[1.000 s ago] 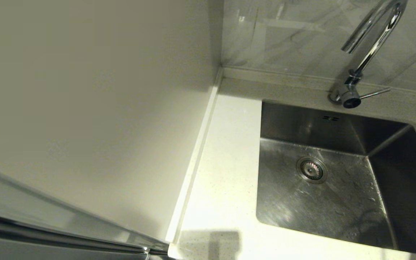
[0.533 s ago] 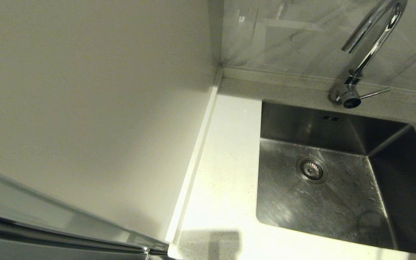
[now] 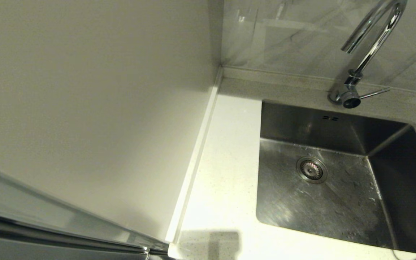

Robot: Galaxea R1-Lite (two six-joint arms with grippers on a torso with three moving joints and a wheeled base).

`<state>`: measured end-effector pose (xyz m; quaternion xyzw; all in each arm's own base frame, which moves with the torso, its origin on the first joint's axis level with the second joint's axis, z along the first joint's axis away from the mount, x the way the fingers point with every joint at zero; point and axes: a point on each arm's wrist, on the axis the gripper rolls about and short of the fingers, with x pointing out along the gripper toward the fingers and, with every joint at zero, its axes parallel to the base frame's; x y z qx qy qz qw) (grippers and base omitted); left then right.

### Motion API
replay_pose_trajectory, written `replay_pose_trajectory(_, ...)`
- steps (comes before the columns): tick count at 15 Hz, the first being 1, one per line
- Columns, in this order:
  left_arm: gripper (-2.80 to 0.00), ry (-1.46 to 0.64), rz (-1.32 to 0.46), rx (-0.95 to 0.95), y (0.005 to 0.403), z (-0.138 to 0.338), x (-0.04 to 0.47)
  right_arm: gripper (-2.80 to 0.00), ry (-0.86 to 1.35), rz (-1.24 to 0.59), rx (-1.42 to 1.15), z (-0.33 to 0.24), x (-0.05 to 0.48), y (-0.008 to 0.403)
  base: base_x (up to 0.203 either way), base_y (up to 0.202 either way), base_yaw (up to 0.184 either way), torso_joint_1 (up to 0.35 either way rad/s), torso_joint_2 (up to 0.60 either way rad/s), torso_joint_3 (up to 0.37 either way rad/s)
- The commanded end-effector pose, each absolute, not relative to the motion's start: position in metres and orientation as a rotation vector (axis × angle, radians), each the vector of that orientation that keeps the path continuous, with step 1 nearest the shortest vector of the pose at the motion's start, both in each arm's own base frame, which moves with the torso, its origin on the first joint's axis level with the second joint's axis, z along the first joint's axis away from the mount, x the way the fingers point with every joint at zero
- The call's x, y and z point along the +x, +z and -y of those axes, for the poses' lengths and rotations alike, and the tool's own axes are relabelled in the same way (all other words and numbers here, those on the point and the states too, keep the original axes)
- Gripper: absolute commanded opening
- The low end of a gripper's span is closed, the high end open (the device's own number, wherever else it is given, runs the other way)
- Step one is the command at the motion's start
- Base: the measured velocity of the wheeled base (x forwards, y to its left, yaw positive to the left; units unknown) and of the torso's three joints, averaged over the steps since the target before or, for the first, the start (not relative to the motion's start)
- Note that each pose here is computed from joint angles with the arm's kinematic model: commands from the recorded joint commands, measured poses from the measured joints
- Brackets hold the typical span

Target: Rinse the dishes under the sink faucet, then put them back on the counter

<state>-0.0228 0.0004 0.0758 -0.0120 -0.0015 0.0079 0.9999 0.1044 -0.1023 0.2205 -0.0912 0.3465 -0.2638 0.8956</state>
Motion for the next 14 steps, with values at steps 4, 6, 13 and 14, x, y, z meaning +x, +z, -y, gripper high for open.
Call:
replay_pose_trajectory(4,-2.8,0.015,0.006,-0.025,0.076,0.0,-0.023,0.0,-0.34,-0.333,-0.353,0.046,0.095,0.258,0.0,0.0,0.0,0.0,0.0,0.0)
replay_pose_trajectory(6,-2.8,0.014,0.006,-0.025,0.076,0.0,-0.023,0.0,-0.306,-0.258,-0.374,0.035,0.094,0.269,0.0,0.0,0.0,0.0,0.0,0.0)
replay_pose_trajectory(13,-2.8,0.015,0.006,-0.025,0.076,0.0,-0.023,-2.8,-0.288,-0.096,-0.267,0.018,0.08,0.304,0.0,0.0,0.0,0.0,0.0,0.0)
replay_pose_trajectory(14,-2.8,0.015,0.006,-0.025,0.076,0.0,-0.023,-2.8,-0.274,-0.078,-0.229,0.015,0.07,0.303,0.0,0.0,0.0,0.0,0.0,0.0)
